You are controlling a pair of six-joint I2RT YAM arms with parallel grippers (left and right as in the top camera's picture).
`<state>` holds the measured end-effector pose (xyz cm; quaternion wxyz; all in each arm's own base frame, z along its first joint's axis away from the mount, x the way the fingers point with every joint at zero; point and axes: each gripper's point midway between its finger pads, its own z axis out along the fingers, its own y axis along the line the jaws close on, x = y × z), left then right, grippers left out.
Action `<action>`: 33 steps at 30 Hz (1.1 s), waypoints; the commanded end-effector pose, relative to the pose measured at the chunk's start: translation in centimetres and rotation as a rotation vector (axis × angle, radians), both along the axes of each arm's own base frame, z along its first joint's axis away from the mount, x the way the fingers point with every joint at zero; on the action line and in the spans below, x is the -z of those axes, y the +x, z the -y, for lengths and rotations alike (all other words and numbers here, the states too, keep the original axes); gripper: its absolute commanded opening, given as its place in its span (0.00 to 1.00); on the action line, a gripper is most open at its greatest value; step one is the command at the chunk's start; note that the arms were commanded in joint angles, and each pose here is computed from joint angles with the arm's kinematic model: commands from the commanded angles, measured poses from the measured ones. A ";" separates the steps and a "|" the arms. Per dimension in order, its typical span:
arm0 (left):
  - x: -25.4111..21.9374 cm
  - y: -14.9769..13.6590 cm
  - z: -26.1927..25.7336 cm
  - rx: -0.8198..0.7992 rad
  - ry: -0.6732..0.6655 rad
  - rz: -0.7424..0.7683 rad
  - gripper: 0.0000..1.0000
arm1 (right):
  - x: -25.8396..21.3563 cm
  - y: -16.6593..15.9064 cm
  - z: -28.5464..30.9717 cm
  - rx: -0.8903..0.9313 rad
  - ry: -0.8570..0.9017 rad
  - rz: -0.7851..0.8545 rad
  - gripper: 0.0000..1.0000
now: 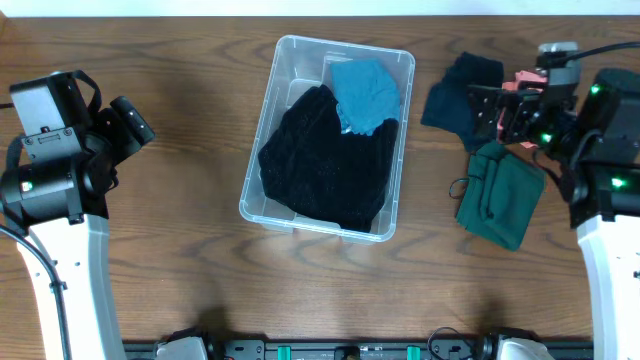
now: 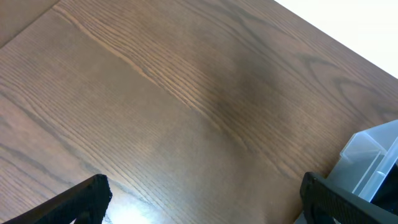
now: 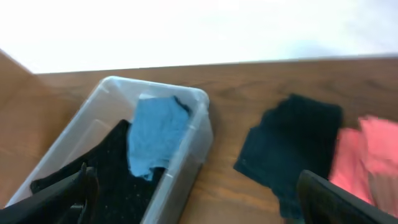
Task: Pack container
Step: 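Reach the right gripper over the dark green garment and lower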
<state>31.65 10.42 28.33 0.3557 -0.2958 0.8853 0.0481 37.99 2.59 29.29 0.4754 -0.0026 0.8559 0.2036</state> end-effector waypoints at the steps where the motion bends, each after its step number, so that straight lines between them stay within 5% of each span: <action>1: 0.3 -0.1 -0.3 0.004 0.018 -0.019 0.98 | 1.2 -0.2 4.4 0.153 0.058 -0.080 0.99; 6: 0.3 -0.1 -0.3 0.004 0.018 -0.019 0.98 | 4.1 -0.7 11.2 0.324 0.080 -0.172 0.99; 16: 0.3 -0.1 -0.3 0.004 0.018 -0.019 0.98 | 12.0 0.2 15.0 0.315 0.101 -0.346 0.96; 26: 0.3 -0.1 -0.3 0.004 0.018 -0.019 0.98 | 16.4 -6.2 16.5 0.493 0.175 -0.673 0.99; 33: 0.3 -0.1 -0.3 0.004 0.018 -0.019 0.98 | 18.8 -8.8 18.5 0.559 0.193 -0.719 0.99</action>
